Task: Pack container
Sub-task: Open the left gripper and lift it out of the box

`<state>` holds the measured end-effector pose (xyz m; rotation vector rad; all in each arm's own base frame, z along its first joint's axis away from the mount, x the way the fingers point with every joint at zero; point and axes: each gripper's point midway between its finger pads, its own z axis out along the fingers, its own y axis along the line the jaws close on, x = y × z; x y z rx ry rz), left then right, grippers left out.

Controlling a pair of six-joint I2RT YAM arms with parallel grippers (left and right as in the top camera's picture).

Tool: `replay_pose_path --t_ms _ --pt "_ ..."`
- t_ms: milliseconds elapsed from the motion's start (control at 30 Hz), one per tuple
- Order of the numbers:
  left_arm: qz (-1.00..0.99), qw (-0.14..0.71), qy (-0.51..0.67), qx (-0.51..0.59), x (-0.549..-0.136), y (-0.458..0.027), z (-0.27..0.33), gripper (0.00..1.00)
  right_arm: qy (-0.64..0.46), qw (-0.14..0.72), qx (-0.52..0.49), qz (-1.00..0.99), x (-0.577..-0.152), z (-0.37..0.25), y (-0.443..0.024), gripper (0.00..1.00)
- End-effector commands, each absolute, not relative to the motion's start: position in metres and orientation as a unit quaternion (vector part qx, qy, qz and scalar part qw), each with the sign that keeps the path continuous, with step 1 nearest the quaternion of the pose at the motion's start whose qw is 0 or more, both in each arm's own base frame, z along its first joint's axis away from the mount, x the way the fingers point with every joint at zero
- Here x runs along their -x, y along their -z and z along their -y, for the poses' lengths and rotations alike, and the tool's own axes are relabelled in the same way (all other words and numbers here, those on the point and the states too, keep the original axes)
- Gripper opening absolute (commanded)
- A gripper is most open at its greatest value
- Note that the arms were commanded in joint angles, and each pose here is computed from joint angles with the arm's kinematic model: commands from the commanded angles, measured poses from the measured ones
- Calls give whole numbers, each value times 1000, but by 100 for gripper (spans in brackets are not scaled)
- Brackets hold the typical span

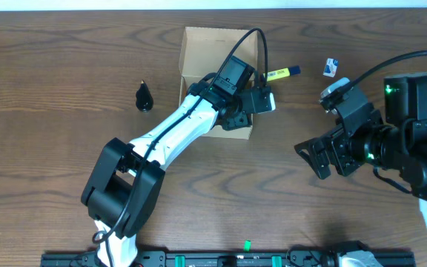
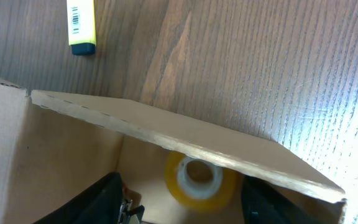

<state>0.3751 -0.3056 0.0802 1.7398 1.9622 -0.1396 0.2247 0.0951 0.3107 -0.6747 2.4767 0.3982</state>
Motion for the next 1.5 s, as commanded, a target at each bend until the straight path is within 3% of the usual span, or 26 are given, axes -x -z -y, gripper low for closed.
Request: replay_pose_path --t_ms 0,333,733,1267,1467 --pt "-715 256 57 -647 -374 -81 310 64 -149 272 255 -916 -225 -95 -312 99" --pt "-718 264 36 -643 -379 -91 305 65 -149 272 255 -916 -225 -95 -312 99" --pt "-729 319 -50 -604 -387 -171 270 66 -149 272 255 -916 -225 -95 -312 99" --pt "-924 189 -12 -331 -344 -168 167 63 -149 272 255 -916 -225 -95 -312 99" --pt "-930 185 16 -317 -329 -180 168 58 -149 272 255 -916 -225 -95 -312 99"
